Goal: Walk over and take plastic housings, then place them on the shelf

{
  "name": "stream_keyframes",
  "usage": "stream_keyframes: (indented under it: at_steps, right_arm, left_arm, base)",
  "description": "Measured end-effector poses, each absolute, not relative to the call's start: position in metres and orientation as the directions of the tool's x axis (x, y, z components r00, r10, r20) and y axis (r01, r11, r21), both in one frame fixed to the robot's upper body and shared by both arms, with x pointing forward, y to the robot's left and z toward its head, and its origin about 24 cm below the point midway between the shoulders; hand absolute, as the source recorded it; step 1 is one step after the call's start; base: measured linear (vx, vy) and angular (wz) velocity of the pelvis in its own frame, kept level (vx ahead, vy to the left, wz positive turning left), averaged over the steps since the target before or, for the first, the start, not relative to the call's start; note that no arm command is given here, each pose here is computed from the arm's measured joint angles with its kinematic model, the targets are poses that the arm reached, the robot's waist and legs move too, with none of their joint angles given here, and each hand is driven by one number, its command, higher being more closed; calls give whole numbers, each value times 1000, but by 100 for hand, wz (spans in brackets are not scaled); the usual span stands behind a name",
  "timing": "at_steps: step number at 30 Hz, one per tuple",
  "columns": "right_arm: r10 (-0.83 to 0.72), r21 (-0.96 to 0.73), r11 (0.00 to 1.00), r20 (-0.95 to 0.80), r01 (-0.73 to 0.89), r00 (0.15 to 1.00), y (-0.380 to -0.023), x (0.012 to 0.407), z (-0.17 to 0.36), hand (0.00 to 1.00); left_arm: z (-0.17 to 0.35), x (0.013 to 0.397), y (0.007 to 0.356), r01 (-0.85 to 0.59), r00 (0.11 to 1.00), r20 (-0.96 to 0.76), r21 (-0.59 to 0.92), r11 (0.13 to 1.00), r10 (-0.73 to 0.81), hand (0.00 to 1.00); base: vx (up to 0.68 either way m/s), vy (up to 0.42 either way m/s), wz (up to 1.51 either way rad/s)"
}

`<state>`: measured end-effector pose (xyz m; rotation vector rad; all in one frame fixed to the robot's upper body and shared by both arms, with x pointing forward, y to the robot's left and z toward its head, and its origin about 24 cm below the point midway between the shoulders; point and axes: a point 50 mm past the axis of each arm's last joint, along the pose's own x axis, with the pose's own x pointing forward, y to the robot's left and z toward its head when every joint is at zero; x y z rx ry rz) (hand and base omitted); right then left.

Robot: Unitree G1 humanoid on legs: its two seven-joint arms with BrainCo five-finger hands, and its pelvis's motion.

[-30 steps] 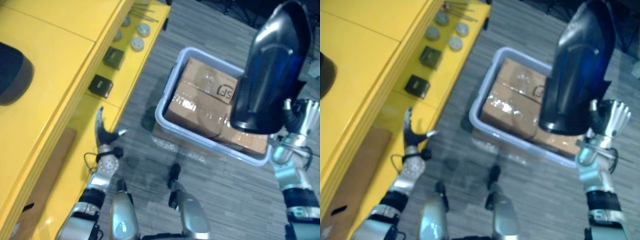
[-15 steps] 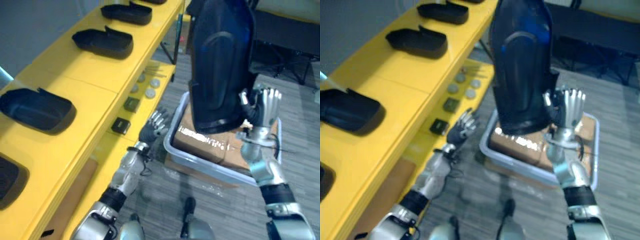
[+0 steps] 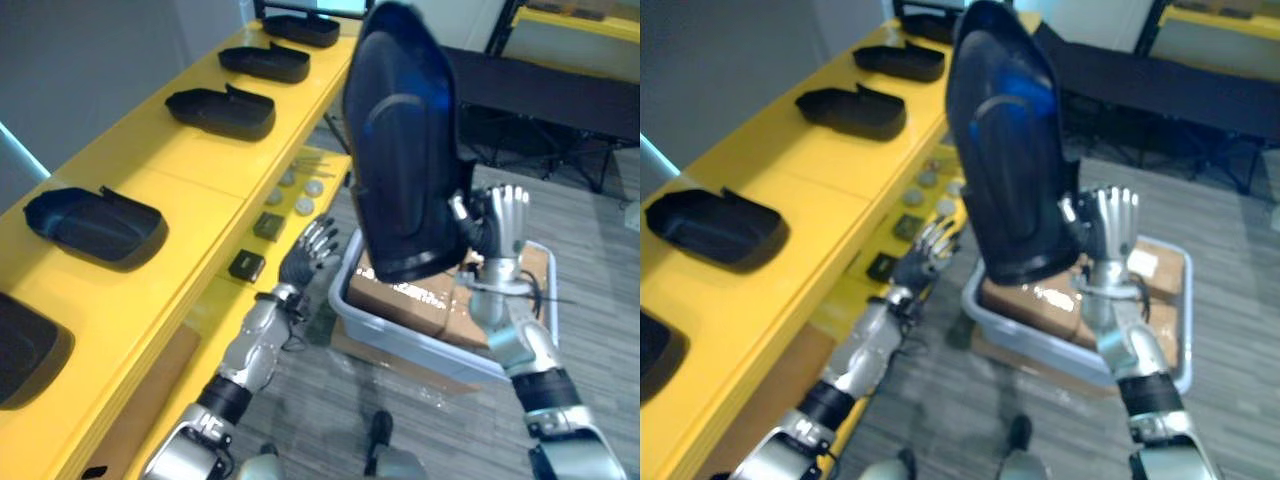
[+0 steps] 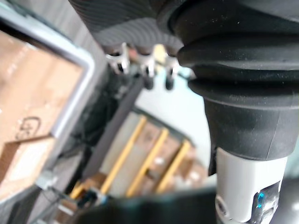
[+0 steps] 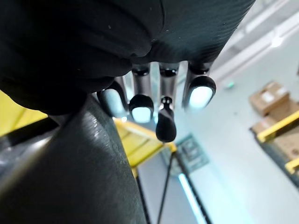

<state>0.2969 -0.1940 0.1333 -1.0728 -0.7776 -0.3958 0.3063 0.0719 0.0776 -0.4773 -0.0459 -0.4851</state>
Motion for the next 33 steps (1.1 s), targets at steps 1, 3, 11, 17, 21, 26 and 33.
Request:
stream_keyframes:
  at_steps: [1, 3, 11, 17, 21, 26, 33]
  right_arm:
    - [87, -646, 448, 720, 618, 689, -191, 297, 129, 100]
    - [103, -669, 451, 697, 591, 710, -188, 297, 122, 100]
    - [155, -747, 447, 607, 493, 780, -176, 299, 100, 100]
    - [154, -773, 432, 572, 465, 806, -177, 299, 89, 100]
    - [156, -791, 424, 544, 441, 825, -177, 299, 81, 100]
    - [143, -794, 420, 536, 439, 832, -179, 299, 77, 100]
    - [106, -762, 454, 561, 462, 821, -180, 299, 78, 100]
  left_arm:
    - [77, 305, 69, 466, 881, 150, -432, 772, -448, 0]
    - [77, 305, 66, 469, 880, 155, -442, 765, -450, 0]
    - [92, 306, 57, 529, 846, 210, -439, 726, -490, 0]
    - [98, 306, 48, 573, 816, 233, -448, 686, -529, 0]
    - [101, 304, 44, 591, 803, 231, -430, 683, -549, 0]
    - [99, 302, 39, 590, 805, 196, -369, 718, -560, 100]
    - [93, 306, 45, 519, 855, 121, -203, 830, -505, 100]
  base:
    - [0, 0, 0]
    - [4, 16, 0]
    - [0, 0, 0]
    - [0, 0, 0]
    - [-1, 1, 1]
    - [-2, 0, 9]
    - [0, 0, 0]
